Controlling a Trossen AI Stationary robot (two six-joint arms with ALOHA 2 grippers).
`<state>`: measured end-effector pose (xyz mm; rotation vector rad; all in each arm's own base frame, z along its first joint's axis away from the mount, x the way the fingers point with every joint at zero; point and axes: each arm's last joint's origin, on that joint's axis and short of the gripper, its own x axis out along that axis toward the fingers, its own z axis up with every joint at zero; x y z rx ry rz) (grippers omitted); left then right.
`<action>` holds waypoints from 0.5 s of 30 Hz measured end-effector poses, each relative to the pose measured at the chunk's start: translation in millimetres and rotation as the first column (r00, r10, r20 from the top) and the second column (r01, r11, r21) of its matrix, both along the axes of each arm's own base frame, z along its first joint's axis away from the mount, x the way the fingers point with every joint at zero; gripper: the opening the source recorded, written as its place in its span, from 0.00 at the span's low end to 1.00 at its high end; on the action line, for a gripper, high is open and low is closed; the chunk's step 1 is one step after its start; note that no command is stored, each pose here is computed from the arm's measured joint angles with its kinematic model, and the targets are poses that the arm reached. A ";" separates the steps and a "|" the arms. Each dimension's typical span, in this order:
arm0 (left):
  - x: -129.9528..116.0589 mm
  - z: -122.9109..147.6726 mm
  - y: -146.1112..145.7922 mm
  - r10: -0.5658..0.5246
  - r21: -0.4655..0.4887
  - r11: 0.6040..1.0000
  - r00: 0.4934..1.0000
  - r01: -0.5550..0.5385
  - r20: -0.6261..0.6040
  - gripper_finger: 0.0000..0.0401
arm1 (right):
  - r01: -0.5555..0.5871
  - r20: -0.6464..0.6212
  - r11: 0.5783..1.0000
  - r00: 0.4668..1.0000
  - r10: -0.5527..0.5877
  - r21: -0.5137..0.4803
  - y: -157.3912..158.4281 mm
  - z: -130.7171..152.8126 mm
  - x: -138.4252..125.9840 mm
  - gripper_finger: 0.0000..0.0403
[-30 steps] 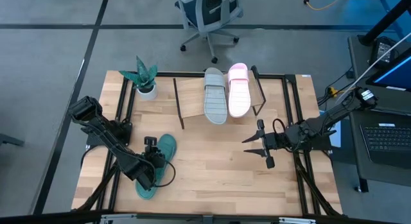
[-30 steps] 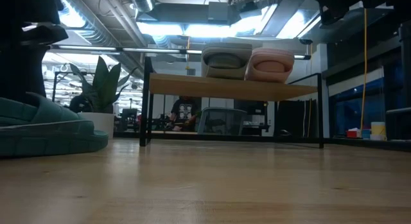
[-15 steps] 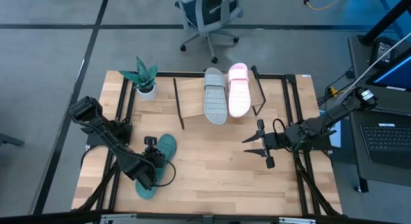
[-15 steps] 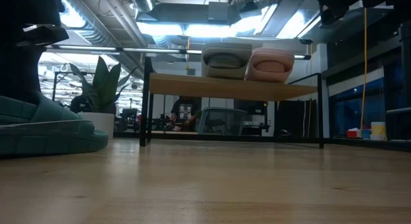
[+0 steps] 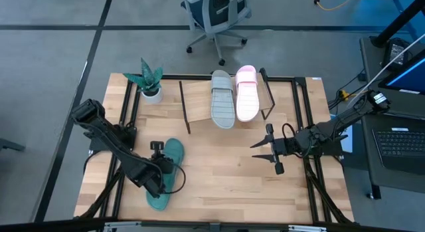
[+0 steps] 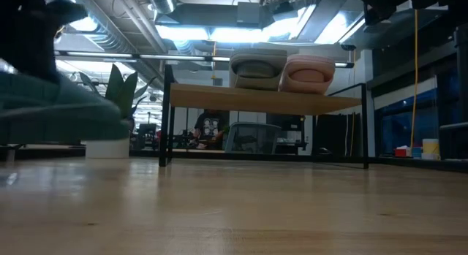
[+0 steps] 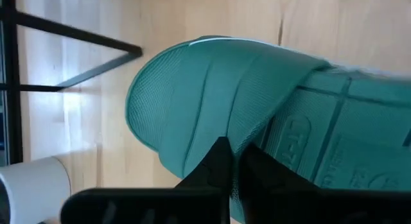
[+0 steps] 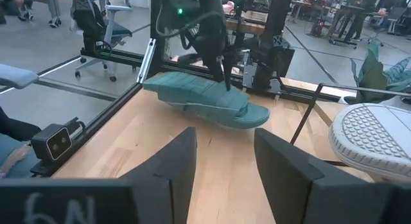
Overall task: Pick and place slides into the shelf
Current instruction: Put the green pair of slides on the shelf
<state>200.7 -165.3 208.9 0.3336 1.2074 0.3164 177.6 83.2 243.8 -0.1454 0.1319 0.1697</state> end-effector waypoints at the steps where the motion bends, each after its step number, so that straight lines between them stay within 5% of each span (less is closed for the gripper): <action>1: 2.4 4.9 -0.4 0.003 -0.005 1.000 1.000 -0.003 0.006 0.01 | 0.000 0.000 1.000 1.000 0.000 -0.002 0.0 0.0 0.0 0.39; 15: 45.3 92.4 8.9 -0.071 -0.052 0.996 0.989 0.078 0.131 0.01 | 0.001 -0.029 1.000 1.000 -0.001 -0.010 -1.9 -1.1 -3.5 0.39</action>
